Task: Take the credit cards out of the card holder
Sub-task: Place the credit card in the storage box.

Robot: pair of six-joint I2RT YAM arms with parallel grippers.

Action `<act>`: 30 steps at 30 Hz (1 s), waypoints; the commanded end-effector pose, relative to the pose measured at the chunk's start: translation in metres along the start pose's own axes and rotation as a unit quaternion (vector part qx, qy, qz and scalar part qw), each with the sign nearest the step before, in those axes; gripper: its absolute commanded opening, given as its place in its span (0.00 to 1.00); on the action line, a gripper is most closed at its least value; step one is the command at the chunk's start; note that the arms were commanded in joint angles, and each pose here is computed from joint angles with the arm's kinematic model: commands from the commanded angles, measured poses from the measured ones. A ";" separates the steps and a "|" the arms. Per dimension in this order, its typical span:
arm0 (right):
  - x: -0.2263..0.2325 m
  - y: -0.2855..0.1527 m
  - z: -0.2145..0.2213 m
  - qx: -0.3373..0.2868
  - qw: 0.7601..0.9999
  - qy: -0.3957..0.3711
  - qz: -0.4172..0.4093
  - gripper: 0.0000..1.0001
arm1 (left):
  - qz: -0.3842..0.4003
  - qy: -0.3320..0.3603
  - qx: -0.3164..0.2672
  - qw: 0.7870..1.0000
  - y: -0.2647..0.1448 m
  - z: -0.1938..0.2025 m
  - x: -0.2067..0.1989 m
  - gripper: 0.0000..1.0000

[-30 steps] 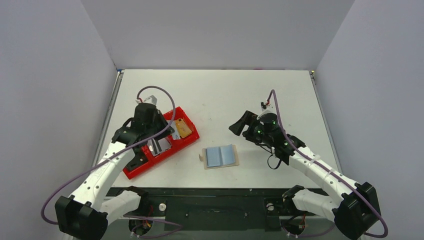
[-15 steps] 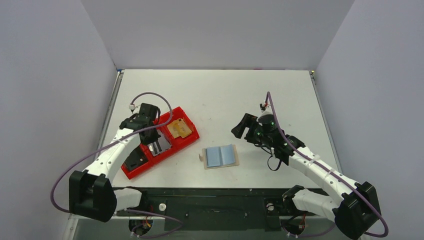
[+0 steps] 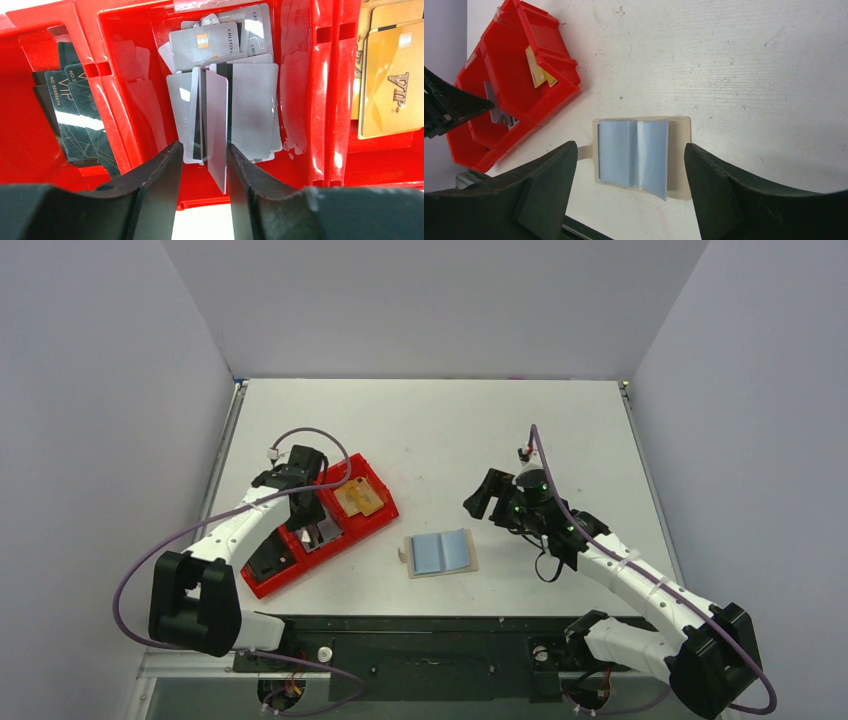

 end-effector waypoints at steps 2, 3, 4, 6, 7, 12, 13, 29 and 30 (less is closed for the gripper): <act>0.003 0.002 -0.003 -0.005 1.000 -0.013 0.002 0.74 | 0.025 -0.009 -0.042 0.999 -0.013 -0.019 -0.002 0.39; 0.002 0.003 -0.001 -0.003 1.000 -0.015 0.006 0.74 | 0.028 -0.009 -0.047 0.998 -0.016 -0.020 -0.002 0.41; 0.001 0.004 0.000 -0.002 1.000 -0.017 0.009 0.74 | 0.035 -0.010 -0.049 0.998 -0.019 -0.022 -0.003 0.41; 0.002 0.005 0.002 -0.003 1.000 -0.024 0.016 0.74 | 0.048 -0.010 -0.061 0.997 -0.026 -0.026 -0.004 0.45; 0.004 0.005 0.004 -0.001 0.999 -0.029 0.016 0.74 | 0.052 -0.009 -0.064 0.997 -0.029 -0.027 -0.004 0.46; 0.006 0.008 0.008 -0.013 0.998 -0.046 0.043 0.74 | 0.107 -0.007 -0.101 0.989 -0.054 -0.040 -0.009 0.51; 0.010 0.007 0.009 -0.016 0.998 -0.053 0.043 0.74 | 0.123 -0.002 -0.104 0.987 -0.057 -0.040 -0.011 0.51; 0.040 0.051 0.087 0.055 0.984 -0.139 0.094 0.71 | 0.378 0.010 -0.124 0.918 -0.112 -0.049 -0.064 0.59; 0.040 0.053 0.093 0.059 0.983 -0.145 0.096 0.70 | 0.384 0.011 -0.120 0.915 -0.113 -0.047 -0.069 0.59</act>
Point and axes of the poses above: each gripper's point midway between its finger pads, its own y axis out along the fingers, its own x axis along the line the jaws close on, z = x × y, the point moved 6 cm from there along -y, back along the fingers, and after that the axes turned 13 degrees about y, right-handed, at the moved point
